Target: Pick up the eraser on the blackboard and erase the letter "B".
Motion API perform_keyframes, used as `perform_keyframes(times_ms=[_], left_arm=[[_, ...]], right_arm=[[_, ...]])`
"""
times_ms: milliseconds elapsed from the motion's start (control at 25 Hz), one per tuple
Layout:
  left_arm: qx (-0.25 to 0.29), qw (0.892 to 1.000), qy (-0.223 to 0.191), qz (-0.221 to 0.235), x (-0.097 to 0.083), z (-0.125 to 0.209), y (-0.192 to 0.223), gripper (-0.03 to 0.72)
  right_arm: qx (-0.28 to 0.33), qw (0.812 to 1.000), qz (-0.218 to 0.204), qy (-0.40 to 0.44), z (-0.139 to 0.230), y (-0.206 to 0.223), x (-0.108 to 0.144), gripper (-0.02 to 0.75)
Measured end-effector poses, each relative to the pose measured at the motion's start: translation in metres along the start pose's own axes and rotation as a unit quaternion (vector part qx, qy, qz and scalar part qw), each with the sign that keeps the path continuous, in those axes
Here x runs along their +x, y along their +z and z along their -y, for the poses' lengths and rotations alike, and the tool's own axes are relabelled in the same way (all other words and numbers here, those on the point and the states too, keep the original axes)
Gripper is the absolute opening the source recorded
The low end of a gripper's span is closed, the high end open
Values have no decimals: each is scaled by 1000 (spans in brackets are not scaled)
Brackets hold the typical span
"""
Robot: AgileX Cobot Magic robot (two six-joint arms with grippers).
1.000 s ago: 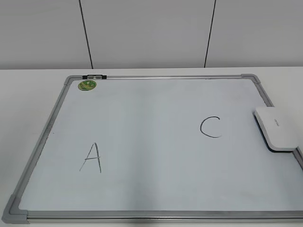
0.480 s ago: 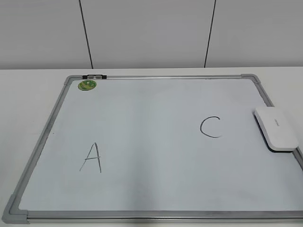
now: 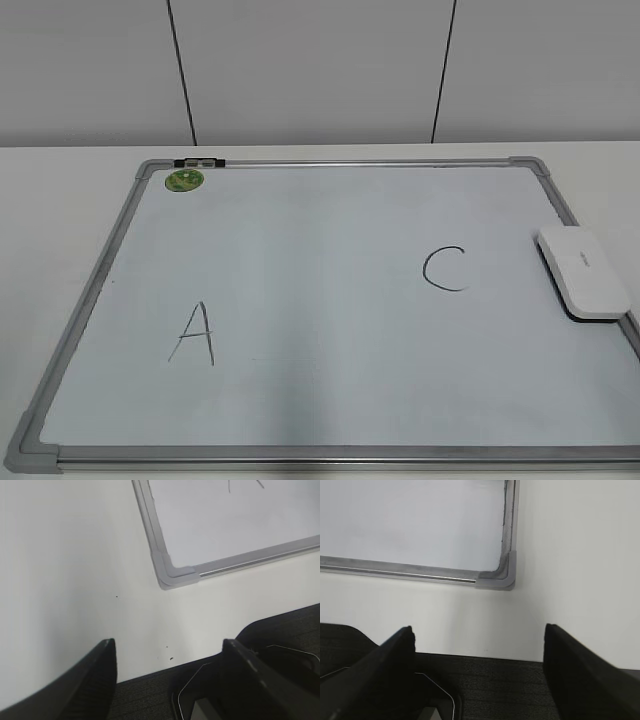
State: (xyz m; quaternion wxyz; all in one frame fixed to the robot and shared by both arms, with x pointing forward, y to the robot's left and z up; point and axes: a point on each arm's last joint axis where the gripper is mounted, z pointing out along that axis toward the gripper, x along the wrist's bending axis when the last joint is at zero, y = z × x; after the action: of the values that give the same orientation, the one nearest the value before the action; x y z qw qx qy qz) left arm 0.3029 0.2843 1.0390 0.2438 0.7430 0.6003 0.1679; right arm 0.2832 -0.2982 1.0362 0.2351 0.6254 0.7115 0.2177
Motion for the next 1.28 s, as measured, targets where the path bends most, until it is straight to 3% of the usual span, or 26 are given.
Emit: perform_keyframes(times_ms=[760,1000,1280], left_arm=[[-7,1000,0,0,0,1,-2,479],[-71,997,-15,-16,1,12,-18,479],[-172,982,-50,-63,-1,35,-40,479]], right_arm=[[-2,1000,1,1,0,0,0,592],[-12,999,24,30,2,-3,-3,592],[-95,993,50,53,19,-22,-2,591]])
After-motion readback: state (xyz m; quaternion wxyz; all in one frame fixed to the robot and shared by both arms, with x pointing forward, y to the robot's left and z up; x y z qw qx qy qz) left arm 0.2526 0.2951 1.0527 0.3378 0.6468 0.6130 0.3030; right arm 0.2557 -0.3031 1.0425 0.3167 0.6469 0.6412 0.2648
